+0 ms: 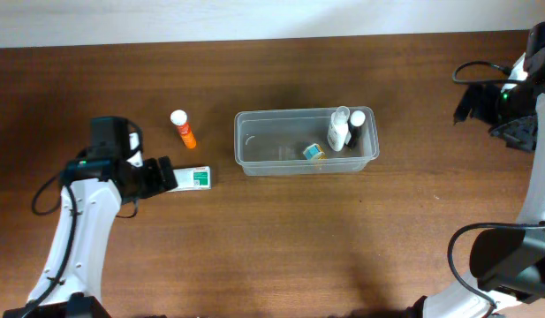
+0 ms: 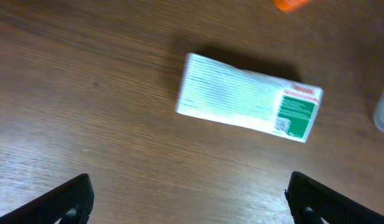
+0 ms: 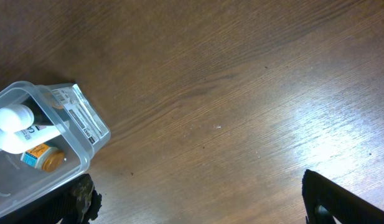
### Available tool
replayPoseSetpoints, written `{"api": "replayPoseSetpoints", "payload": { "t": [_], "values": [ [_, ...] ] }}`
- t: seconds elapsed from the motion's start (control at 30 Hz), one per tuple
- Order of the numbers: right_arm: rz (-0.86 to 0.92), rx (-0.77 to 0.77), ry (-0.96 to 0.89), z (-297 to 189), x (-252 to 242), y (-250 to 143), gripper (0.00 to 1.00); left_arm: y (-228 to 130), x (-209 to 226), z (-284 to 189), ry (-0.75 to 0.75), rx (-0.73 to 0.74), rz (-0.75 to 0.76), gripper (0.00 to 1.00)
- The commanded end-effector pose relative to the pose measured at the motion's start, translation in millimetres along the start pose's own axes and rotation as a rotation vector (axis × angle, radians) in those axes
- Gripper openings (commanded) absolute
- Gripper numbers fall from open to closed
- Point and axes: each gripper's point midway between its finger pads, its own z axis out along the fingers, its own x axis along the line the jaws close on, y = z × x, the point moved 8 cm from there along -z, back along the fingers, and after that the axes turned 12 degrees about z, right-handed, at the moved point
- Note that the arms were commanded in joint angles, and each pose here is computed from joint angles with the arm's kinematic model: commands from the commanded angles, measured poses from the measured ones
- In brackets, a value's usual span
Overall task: Pack container
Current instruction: 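Rotate the left gripper to align with the box's long axis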
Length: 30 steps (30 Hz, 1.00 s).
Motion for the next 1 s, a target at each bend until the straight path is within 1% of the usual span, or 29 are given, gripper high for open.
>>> {"api": "replayPoseSetpoints", "payload": {
  "t": [0.0,0.2,0.3,0.47,0.53,0.67,0.87,0.97],
  "values": [
    [0.008,-0.003,-0.013,1.0,-2.4,1.4,0.98,5.0,18.6,-3.6,0.030,-0.021,-0.073,0.99],
    [0.008,-0.003,-0.014,1.0,-2.4,1.4,0.98,1.6,39.0,-4.4,0.047,-0.013,-0.150,0.99],
    [0.008,-0.003,-0.013,1.0,-2.4,1.4,0.98,0.6,41.2,-4.5,0.049,-0.009,-0.186,0.99],
    [0.008,-0.003,-0.014,1.0,-2.4,1.4,0.98,0.9,40.4,-4.5,0.040,-0.013,-0.301,0.99],
    [0.008,-0.003,-0.014,1.0,-2.4,1.4,0.98,1.5,37.0,-4.4,0.003,-0.013,-0.301,0.99],
    [0.008,-0.003,-0.013,1.0,-2.4,1.4,0.98,1.5,34.3,-4.4,-0.024,-0.011,-0.286,0.99],
    [0.008,-0.003,-0.013,1.0,-2.4,1.4,0.98,3.0,23.3,-5.1,-0.129,-0.019,-0.153,0.99],
    [0.008,-0.003,-0.014,1.0,-2.5,1.4,0.98,3.1,20.6,-5.1,-0.141,-0.018,-0.141,0.99]
  ]
}}
